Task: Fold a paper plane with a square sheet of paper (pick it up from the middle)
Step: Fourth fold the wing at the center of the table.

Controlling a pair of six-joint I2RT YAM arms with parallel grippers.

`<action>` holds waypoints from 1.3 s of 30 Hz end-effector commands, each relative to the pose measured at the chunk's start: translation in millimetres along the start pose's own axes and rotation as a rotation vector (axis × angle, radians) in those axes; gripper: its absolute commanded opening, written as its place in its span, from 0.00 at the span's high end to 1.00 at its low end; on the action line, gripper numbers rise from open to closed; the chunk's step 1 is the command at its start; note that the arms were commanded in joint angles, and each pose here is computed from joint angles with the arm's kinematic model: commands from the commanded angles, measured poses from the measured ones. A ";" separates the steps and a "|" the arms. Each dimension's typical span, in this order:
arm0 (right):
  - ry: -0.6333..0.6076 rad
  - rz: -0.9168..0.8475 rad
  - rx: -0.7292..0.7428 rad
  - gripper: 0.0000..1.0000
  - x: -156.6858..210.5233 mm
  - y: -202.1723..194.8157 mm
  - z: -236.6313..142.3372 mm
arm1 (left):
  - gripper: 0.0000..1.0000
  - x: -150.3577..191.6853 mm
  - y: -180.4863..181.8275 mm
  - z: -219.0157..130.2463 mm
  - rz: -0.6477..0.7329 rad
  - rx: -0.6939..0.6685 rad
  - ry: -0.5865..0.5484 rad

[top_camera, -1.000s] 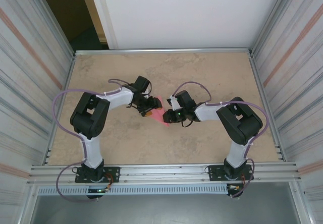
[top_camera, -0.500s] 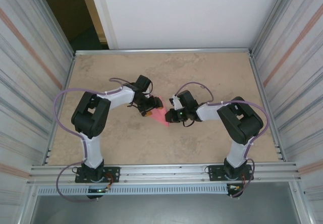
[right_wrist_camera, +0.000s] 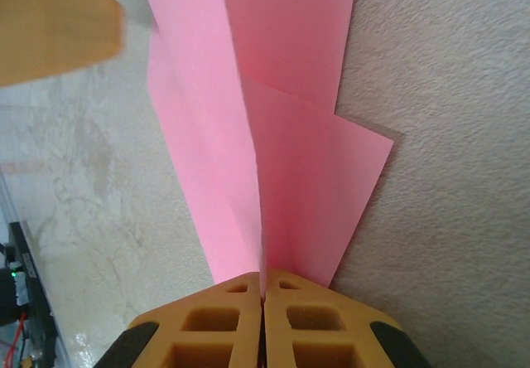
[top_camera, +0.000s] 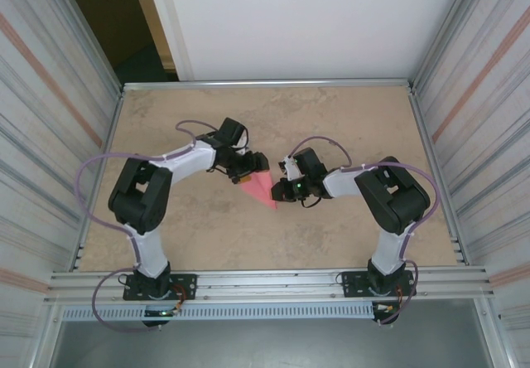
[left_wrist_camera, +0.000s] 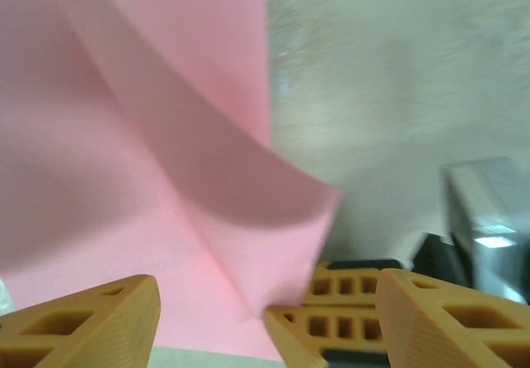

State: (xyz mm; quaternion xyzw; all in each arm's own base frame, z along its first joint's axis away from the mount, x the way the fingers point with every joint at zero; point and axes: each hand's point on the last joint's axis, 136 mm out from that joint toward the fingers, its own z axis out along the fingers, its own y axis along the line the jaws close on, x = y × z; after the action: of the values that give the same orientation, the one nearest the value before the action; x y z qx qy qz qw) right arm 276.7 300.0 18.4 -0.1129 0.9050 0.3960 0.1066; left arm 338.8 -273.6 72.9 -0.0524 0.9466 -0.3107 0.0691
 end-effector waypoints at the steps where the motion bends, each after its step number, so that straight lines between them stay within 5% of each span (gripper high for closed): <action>1: 0.061 0.049 0.023 0.90 11.9 -11.0 8.4 | 0.32 -6.2 -11.9 -19.1 0.041 0.084 -0.067; 18: 0.106 0.086 0.071 0.89 17.5 -20.9 11.5 | 0.76 8.2 -19.6 -4.1 0.084 0.292 -0.066; 39: 0.122 0.102 0.082 0.87 17.8 -24.8 10.5 | 0.84 2.3 -3.8 30.7 0.046 0.280 -0.017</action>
State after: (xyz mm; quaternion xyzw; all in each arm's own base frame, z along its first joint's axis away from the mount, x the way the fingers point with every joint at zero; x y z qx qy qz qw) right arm 277.4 300.6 17.0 -0.1010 0.9120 0.3921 0.0656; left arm 335.6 -292.4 50.9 -0.0247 0.8971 -0.4316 0.0917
